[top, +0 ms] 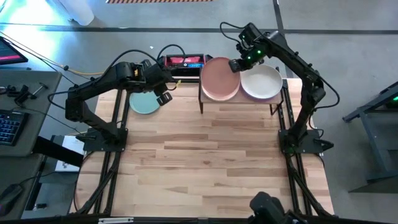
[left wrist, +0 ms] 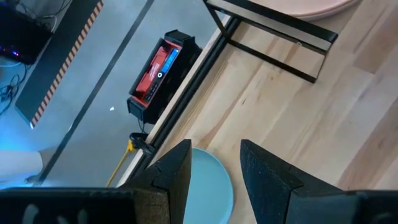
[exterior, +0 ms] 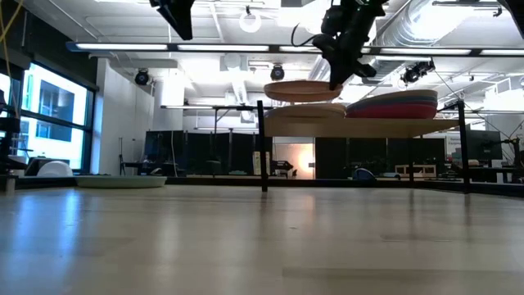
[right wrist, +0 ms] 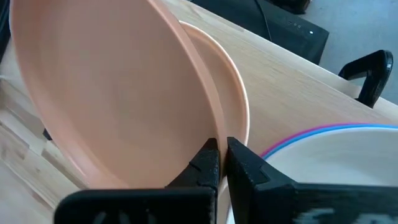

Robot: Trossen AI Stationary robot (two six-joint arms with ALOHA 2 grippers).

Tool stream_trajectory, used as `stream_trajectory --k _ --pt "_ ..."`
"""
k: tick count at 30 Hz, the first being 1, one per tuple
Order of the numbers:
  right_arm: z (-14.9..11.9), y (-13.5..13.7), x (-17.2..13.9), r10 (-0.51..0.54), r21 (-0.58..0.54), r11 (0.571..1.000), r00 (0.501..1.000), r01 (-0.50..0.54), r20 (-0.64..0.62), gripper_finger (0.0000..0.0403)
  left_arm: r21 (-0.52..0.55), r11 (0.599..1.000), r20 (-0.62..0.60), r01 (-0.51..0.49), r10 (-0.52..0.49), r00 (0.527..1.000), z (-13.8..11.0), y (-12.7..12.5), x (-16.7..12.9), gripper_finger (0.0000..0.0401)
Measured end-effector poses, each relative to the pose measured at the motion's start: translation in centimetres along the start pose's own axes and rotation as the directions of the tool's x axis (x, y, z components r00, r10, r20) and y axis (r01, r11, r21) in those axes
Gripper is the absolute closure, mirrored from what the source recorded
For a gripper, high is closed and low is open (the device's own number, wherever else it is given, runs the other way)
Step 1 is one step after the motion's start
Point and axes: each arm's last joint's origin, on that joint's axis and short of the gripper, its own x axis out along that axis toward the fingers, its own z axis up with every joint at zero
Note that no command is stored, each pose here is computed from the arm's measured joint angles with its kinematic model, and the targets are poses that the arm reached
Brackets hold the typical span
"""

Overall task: Place and stack plates onto a shelf
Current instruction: Stack the brown plate on top of the white plate on the shelf

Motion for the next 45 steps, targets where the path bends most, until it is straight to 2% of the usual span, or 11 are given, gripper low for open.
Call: stream_trajectory --k 4,10,31,45 --pt "-0.2 0.5 0.2 -0.041 -0.038 0.998 0.999 0.041 0.004 0.0403 -0.005 1.0 0.0 0.0 0.0 1.0 0.0 0.0 0.0 0.0272" --pt "-0.3 1.2 0.7 -0.04 -0.073 0.997 0.999 0.039 -0.011 0.0403 -0.02 1.0 0.001 0.0 0.0 1.0 0.0 0.0 0.0 0.0272" --pt "0.0 1.0 1.6 -0.052 -0.077 0.996 0.998 0.05 -0.03 0.0401 -0.028 1.0 0.001 0.0 0.0 1.0 0.0 0.0 0.0 0.0272" --pt "0.0 0.9 1.6 -0.082 -0.078 0.994 0.996 0.08 -0.02 0.0331 -0.027 1.0 0.001 0.0 0.0 1.0 0.0 0.0 0.0 0.0272"
